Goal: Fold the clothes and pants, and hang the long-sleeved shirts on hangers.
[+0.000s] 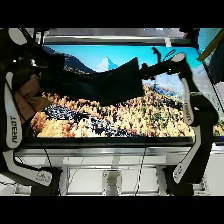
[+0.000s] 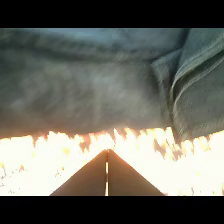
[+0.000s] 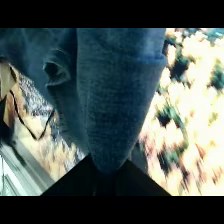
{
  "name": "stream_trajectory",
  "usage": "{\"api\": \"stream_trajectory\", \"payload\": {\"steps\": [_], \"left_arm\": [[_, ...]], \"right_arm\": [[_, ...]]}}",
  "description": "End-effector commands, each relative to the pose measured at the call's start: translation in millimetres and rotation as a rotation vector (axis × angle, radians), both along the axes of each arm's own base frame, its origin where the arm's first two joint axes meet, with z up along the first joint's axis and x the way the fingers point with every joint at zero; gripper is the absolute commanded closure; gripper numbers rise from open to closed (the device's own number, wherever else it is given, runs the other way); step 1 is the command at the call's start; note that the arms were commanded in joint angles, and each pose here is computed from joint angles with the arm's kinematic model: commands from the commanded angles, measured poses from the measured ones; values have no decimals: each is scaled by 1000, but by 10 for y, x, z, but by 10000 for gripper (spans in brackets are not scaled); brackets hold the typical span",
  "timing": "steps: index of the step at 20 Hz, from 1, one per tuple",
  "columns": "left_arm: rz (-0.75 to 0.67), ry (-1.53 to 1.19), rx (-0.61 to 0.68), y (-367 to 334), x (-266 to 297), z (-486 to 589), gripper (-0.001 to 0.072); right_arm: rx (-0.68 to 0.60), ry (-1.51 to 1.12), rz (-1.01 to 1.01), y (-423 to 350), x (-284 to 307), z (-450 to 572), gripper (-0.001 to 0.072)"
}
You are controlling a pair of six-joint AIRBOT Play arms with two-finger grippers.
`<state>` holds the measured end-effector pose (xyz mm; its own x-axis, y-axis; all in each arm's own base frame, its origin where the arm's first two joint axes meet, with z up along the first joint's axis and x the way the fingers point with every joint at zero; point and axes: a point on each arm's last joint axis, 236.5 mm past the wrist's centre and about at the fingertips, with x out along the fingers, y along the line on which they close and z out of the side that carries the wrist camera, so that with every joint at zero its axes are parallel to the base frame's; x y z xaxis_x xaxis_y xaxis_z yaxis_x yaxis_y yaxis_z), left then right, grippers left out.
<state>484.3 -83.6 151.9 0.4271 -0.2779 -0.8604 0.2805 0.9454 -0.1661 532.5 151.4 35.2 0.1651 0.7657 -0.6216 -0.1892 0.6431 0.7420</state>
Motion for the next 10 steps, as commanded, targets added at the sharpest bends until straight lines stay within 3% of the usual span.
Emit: {"api": "stream_trajectory", "payload": {"steps": [1, 4, 10], "left_arm": [[-63, 68, 32, -183, -529, 242, 661], [-186, 57, 33, -720, -706, 236, 661], [-371, 49, 8, -2119, -712, -1023, 661]], "right_arm": [[-127, 108, 69, -568, -582, 346, 682], [-142, 141, 54, -890, -836, 621, 682], [-104, 67, -27, -878, -635, 779, 682]]}}
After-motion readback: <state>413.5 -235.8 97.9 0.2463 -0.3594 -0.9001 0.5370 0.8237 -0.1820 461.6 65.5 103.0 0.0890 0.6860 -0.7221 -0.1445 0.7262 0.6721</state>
